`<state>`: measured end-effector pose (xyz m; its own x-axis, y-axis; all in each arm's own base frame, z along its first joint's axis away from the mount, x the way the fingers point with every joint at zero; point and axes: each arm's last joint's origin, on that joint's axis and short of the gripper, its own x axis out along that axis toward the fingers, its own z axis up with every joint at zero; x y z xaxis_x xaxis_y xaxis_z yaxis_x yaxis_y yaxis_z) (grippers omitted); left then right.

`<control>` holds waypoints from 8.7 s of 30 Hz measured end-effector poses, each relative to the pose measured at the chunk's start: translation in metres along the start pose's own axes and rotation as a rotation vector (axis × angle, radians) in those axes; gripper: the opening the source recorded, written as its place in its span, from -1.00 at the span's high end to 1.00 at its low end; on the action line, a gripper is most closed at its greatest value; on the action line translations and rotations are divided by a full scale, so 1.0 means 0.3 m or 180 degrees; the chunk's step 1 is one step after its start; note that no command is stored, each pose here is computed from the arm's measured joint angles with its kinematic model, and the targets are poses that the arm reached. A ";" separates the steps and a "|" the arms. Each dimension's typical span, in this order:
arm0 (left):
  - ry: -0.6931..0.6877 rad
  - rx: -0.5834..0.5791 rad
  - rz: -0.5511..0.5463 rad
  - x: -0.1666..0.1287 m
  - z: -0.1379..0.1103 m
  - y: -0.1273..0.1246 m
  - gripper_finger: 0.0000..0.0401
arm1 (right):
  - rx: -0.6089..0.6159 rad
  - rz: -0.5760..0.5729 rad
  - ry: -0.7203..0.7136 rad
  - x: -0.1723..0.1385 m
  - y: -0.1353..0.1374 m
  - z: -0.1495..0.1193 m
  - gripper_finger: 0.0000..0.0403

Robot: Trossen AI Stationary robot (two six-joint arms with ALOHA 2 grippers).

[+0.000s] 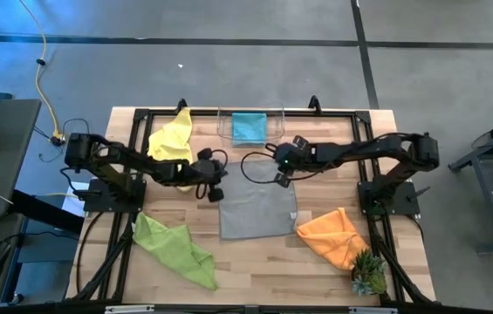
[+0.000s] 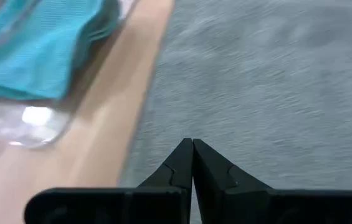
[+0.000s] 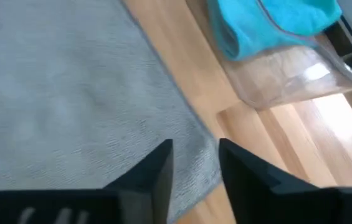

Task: Fold microfiber towels
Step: Fold the gray towel

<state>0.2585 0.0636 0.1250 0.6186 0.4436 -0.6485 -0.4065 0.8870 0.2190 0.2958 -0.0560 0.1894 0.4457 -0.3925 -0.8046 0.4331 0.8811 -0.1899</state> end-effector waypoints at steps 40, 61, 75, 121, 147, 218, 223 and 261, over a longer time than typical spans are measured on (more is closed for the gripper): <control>0.0874 0.0215 -0.0217 0.003 -0.097 -0.025 1.00 | 0.0592 0.0520 0.0258 0.097 -0.054 -0.253 0.99; 0.0460 0.0030 -0.1378 -0.098 -0.068 -0.294 1.00 | 0.1114 0.0809 -0.0528 0.122 0.046 -0.113 0.99; 0.0091 0.0016 -0.1076 -0.244 -0.022 -0.210 1.00 | 0.0798 0.0672 -0.0486 0.368 0.134 0.063 0.99; 0.0162 0.1550 -0.1832 -0.278 -0.214 -0.422 0.25 | -0.0919 0.1778 -0.0424 -0.204 0.598 -0.204 0.26; 0.0176 0.0940 -0.1570 -0.270 -0.193 -0.464 1.00 | -0.1775 0.1195 -0.0207 -0.227 0.730 -0.446 0.26; 0.0070 -0.0592 0.0040 -0.059 -0.015 0.085 0.66 | 0.0182 0.0140 0.0359 -0.074 0.144 -0.112 0.74; 0.0057 -0.0572 -0.0049 -0.083 -0.008 0.092 0.42 | 0.0243 -0.0106 0.0498 -0.097 0.123 -0.095 0.38; 0.0549 -0.0111 -0.1402 -0.092 -0.082 -0.166 1.00 | 0.0565 0.0867 0.0215 0.056 0.106 -0.316 0.99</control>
<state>0.2450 0.0041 0.1141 0.6178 -0.0040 -0.7863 -0.1547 0.9798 -0.1266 0.2428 -0.0096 0.1163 0.5133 -0.1252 -0.8490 0.4376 0.8892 0.1334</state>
